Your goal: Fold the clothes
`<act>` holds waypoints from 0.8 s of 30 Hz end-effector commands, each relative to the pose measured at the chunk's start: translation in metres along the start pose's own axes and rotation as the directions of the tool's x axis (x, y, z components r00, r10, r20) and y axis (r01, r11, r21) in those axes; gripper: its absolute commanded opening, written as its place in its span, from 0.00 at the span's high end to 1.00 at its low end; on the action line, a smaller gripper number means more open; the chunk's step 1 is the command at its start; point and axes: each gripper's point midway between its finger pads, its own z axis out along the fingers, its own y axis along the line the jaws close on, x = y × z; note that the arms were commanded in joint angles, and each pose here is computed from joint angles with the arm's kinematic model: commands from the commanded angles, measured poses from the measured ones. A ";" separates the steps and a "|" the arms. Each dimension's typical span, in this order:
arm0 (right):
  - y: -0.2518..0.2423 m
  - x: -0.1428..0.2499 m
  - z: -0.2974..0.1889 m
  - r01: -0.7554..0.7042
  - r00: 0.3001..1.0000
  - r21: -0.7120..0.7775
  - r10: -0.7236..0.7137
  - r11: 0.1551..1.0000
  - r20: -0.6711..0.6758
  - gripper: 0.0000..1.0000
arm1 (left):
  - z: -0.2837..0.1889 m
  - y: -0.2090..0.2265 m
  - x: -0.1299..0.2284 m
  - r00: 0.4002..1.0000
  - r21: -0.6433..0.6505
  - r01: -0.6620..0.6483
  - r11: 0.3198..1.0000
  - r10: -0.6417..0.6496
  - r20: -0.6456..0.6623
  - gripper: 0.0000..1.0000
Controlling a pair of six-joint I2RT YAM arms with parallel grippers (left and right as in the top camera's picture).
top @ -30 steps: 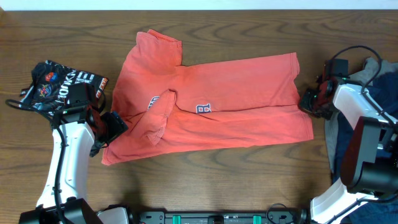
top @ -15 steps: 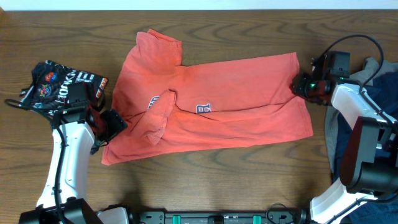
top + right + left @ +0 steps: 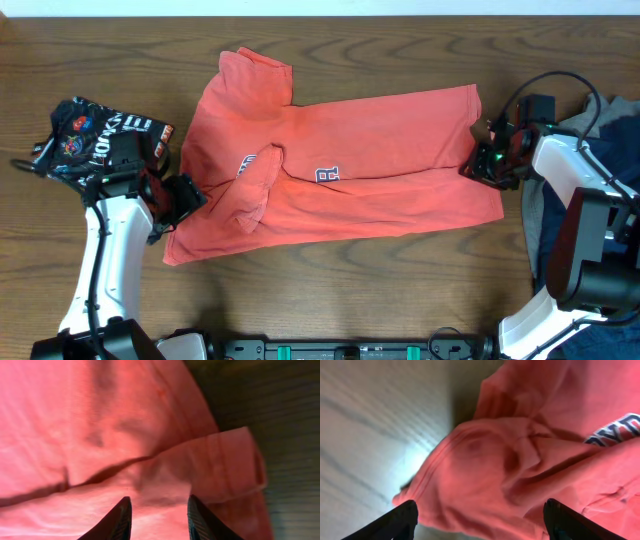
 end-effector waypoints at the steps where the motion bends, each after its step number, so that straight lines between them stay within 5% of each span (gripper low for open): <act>1: -0.011 0.011 0.002 0.064 0.998 0.080 -0.063 0.995 -0.012 0.66 | -0.001 -0.018 0.000 0.994 0.038 -0.108 0.993 0.107 0.022 0.20; 12: -0.030 0.054 0.023 0.053 0.994 0.115 -0.041 0.992 -0.105 0.67 | 0.045 -0.040 0.028 0.967 0.018 -0.233 0.972 0.233 -0.099 0.20; 24: -0.108 0.113 -0.018 -0.116 0.939 0.576 0.278 0.809 -0.200 0.72 | 0.076 -0.011 0.069 0.919 -0.082 -0.242 0.967 0.202 -0.339 0.18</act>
